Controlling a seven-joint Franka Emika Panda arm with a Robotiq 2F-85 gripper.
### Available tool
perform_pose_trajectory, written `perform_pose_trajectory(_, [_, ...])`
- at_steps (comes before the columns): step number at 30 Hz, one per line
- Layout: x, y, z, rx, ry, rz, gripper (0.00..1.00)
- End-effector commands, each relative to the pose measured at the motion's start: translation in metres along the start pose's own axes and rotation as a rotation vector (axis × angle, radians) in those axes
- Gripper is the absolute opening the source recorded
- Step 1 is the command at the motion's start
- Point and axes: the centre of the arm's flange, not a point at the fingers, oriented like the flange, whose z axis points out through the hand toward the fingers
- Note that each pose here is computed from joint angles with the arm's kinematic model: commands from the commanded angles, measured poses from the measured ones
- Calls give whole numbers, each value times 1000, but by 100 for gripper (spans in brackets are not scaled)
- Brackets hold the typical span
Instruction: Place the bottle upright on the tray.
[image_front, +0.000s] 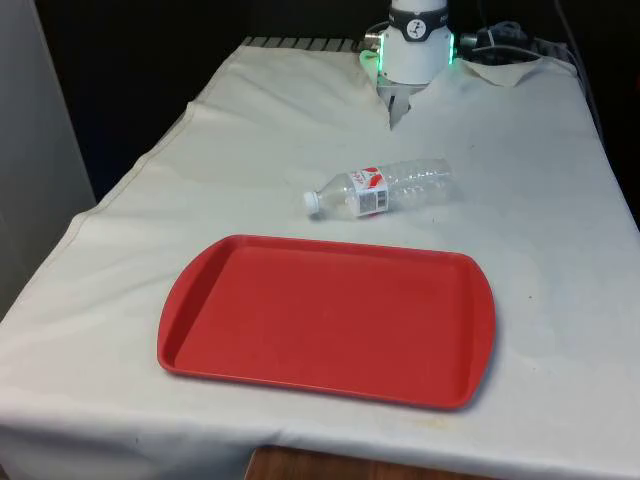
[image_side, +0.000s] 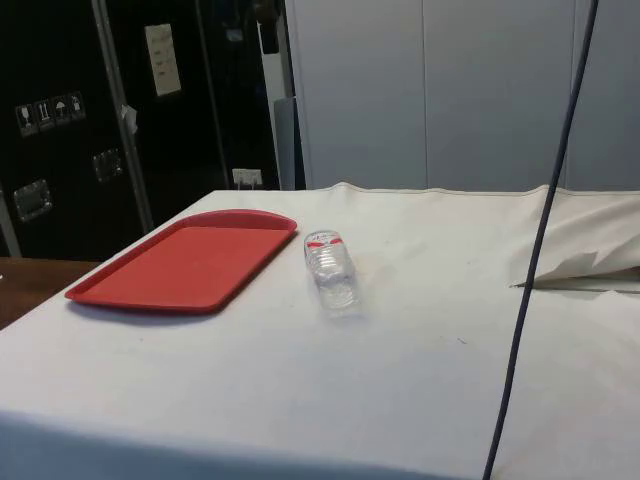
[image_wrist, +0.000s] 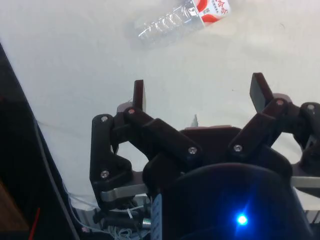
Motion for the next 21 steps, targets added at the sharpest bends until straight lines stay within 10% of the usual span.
perform_pose_trajectory(1, [-1,1,0,0,3,8,100])
perform_pose_trajectory(21, [-25,1,14,5,-14,57,100])
